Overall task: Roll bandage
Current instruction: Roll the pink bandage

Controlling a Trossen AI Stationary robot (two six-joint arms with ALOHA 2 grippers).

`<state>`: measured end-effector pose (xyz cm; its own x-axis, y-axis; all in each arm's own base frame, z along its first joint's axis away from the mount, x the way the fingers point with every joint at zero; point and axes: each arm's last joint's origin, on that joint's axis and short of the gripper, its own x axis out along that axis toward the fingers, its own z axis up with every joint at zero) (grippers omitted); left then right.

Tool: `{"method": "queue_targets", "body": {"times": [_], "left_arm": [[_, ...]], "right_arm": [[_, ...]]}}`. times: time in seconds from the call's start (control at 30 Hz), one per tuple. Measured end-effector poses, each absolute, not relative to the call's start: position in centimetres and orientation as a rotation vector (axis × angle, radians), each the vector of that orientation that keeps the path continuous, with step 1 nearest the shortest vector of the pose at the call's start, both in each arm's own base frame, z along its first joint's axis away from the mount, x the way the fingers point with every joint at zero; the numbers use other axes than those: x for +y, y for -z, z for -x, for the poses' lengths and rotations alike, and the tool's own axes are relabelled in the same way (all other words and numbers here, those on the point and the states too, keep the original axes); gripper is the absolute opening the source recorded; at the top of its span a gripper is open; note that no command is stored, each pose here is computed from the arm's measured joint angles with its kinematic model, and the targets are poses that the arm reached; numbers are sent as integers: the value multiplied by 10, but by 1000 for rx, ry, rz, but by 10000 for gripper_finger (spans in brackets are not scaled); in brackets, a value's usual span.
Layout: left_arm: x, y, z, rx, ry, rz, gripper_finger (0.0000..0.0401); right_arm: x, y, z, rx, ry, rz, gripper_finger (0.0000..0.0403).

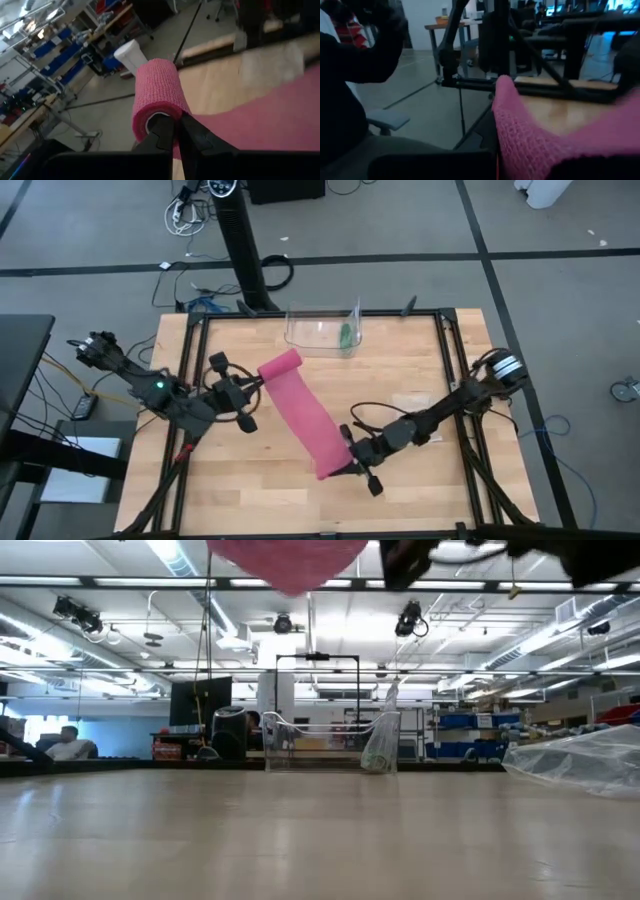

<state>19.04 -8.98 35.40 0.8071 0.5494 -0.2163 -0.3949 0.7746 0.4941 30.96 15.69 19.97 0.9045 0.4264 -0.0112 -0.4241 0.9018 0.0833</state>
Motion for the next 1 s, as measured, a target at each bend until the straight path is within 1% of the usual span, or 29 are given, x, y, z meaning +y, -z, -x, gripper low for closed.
{"method": "queue_targets", "body": {"times": [0.27,0.43,0.53,0.73,1.0], "left_arm": [[-71,-251,-188,376,-566,-364,14],[-62,-207,-186,323,-552,-286,14],[-60,-195,-184,286,-528,-245,14],[-63,-182,-189,312,-494,-251,14],[-73,-169,-207,325,-407,-265,14]], "right_arm": [[159,-257,-312,61,-336,34,1],[160,-292,-318,56,-267,88,1],[159,-311,-321,57,-224,145,1],[154,-348,-328,11,-141,227,0],[132,-379,-338,-39,-17,291,0]]}}
